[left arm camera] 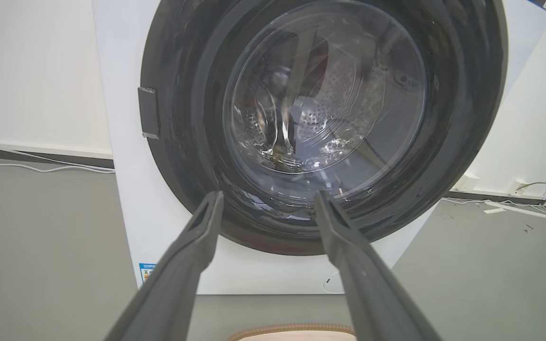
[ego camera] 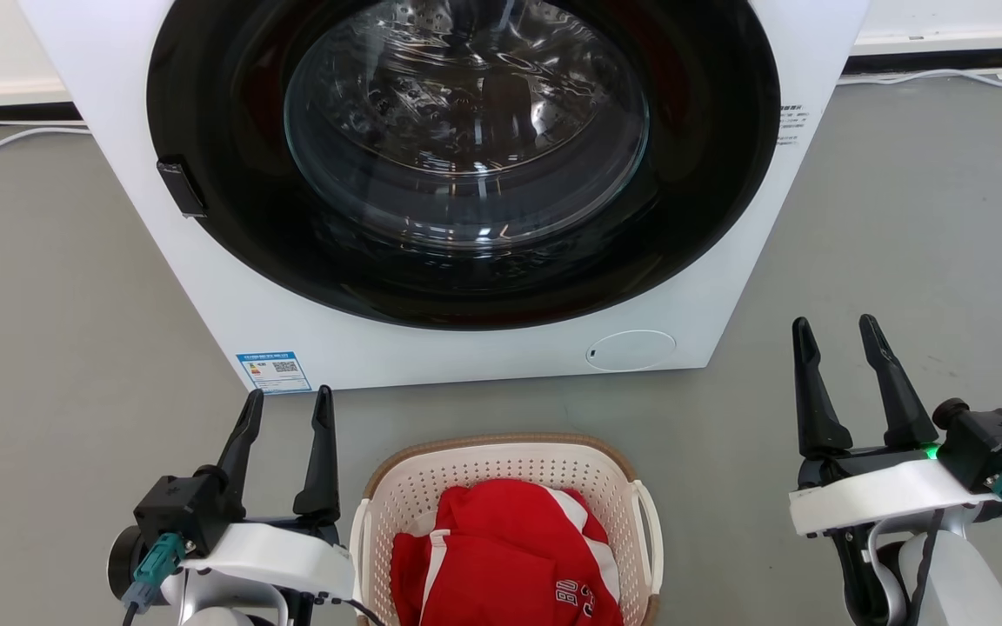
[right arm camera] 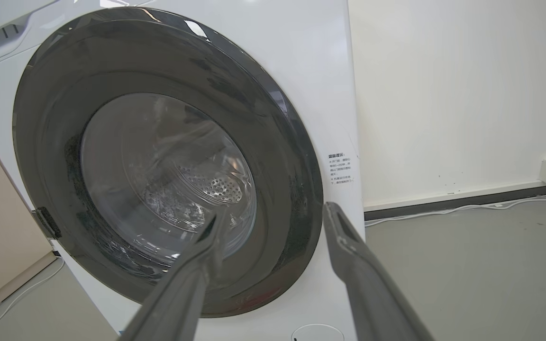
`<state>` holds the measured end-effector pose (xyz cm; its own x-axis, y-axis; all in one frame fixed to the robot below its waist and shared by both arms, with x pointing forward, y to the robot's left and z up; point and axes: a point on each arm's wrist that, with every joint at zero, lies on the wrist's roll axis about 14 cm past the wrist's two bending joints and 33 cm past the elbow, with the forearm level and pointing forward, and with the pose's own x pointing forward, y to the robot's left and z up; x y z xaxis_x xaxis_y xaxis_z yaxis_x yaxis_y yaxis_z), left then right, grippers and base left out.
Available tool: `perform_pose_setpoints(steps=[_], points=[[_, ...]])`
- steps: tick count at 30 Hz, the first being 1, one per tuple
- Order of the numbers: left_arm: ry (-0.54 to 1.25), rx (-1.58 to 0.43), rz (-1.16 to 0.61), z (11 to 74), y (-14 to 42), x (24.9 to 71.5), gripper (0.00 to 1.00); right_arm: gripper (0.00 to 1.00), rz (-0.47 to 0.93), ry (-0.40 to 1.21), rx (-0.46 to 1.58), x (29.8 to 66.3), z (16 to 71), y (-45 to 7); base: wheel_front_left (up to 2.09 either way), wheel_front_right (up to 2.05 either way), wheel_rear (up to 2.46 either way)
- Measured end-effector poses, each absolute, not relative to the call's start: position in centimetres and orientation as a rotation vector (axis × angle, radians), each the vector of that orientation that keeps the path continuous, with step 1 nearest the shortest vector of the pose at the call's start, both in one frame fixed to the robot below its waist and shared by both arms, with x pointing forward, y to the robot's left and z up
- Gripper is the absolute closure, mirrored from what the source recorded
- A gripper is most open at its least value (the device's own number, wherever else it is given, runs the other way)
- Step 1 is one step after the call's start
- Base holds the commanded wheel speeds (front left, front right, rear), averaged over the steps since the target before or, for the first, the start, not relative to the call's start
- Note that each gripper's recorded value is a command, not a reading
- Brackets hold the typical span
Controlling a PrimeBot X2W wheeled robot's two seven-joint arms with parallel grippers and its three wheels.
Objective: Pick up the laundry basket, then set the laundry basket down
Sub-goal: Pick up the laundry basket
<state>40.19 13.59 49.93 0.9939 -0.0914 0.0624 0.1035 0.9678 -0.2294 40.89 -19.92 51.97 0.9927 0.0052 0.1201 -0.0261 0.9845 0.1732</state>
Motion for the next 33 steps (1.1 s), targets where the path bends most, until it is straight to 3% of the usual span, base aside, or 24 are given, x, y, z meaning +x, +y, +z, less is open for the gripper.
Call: perform_pose_setpoints(steps=[20,33], points=[[0.003,-0.259,-0.089,48.0,13.7,41.0,0.00,0.00,0.025,-0.072,0.174,41.3,50.3,-19.6,0.00,0.00,0.00],[0.104,-0.269,-0.075,44.0,13.7,43.5,0.00,0.00,0.037,0.012,0.182,43.6,46.9,-19.2,0.00,0.00,0.00]])
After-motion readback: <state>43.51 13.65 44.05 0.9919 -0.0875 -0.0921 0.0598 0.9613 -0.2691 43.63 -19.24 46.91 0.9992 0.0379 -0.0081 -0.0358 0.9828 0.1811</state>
